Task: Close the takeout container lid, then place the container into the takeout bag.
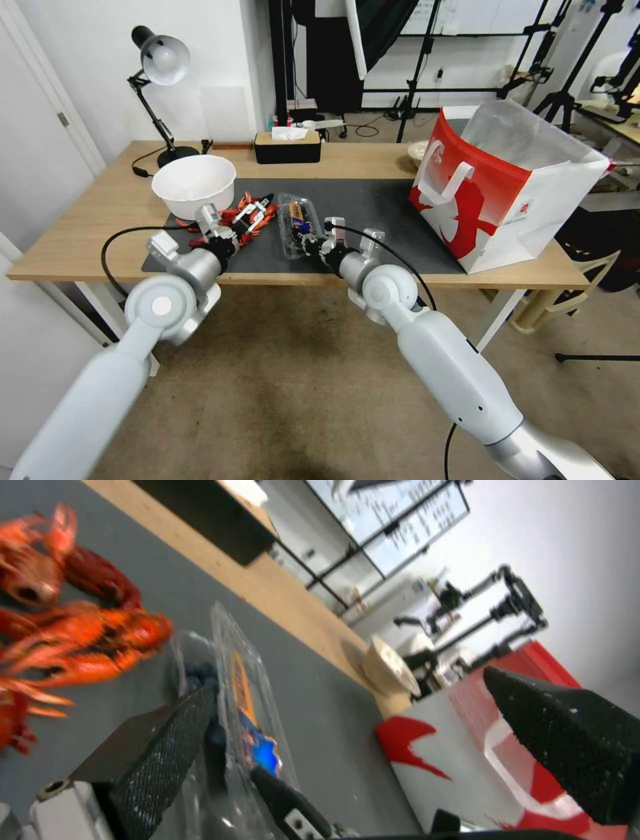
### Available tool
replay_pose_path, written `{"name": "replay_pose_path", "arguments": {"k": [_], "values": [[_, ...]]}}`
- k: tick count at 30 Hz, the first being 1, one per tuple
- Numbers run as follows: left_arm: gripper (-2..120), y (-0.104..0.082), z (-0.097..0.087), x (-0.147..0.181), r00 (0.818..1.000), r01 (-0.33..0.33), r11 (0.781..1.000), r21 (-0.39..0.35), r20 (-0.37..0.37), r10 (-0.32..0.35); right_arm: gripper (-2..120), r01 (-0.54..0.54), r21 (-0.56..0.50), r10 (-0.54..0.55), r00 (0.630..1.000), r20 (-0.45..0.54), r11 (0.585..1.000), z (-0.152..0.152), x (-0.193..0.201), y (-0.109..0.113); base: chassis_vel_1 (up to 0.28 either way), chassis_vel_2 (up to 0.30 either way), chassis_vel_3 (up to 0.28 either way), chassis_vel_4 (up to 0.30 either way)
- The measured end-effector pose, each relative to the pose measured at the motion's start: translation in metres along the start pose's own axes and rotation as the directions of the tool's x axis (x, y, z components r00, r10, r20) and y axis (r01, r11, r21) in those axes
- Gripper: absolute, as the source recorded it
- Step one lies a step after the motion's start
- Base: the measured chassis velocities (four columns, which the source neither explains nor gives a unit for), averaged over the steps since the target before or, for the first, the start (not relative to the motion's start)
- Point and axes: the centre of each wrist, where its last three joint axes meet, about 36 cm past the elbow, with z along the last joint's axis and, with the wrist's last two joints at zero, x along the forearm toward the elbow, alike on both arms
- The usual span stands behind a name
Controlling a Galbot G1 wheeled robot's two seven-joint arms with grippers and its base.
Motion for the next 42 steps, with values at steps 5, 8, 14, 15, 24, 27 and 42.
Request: {"name": "replay_pose_path", "arguments": {"k": [5, 8, 14, 15, 24, 27, 42], "values": [[100, 0.002, -0.008, -0.009, 0.998, -0.010, 1.000, 0.009, -0.063, 0.011, 0, 0.003, 0.002, -0.003, 1.000, 0.001, 1.000, -0.001, 0.001, 0.001, 0.000, 0.000, 0.000, 0.000], [100, 0.006, -0.011, -0.017, 0.995, -0.006, 1.000, 0.006, -0.096, 0.007, 0, 0.004, 0.004, -0.004, 1.000, 0.000, 1.000, -0.001, 0.003, 0.001, 0.000, 0.000, 0.000, 0.000], [100, 0.010, -0.013, -0.028, 0.990, 0.003, 1.000, -0.010, -0.144, -0.005, 0, 0.000, 0.007, 0.000, 1.000, -0.004, 1.000, 0.000, 0.005, -0.001, 0.000, 0.000, 0.000, 0.000], [100, 0.011, -0.013, -0.034, 0.988, 0.009, 1.000, -0.015, -0.156, -0.011, 0, -0.001, 0.008, 0.001, 1.000, -0.006, 1.000, 0.000, 0.006, -0.001, 0.000, 0.000, 0.000, 0.000], [100, 0.011, -0.008, -0.066, 0.978, 0.068, 0.996, -0.055, -0.195, -0.077, 0, 0.001, 0.008, -0.001, 1.000, -0.010, 1.000, 0.002, 0.007, -0.001, 0.000, 0.000, 0.000, 0.000], [100, 0.012, -0.005, -0.072, 0.975, 0.085, 0.994, -0.062, -0.203, -0.096, 0, 0.001, 0.007, -0.001, 1.000, -0.012, 1.000, 0.003, 0.008, -0.001, 0.000, 0.000, 0.000, 0.000], [100, 0.021, -0.001, -0.082, 0.968, 0.158, 0.970, -0.186, -0.166, -0.189, 0, 0.006, 0.005, -0.006, 1.000, -0.014, 1.000, 0.005, 0.007, 0.000, 0.000, 0.000, 0.000, 0.000]]}}
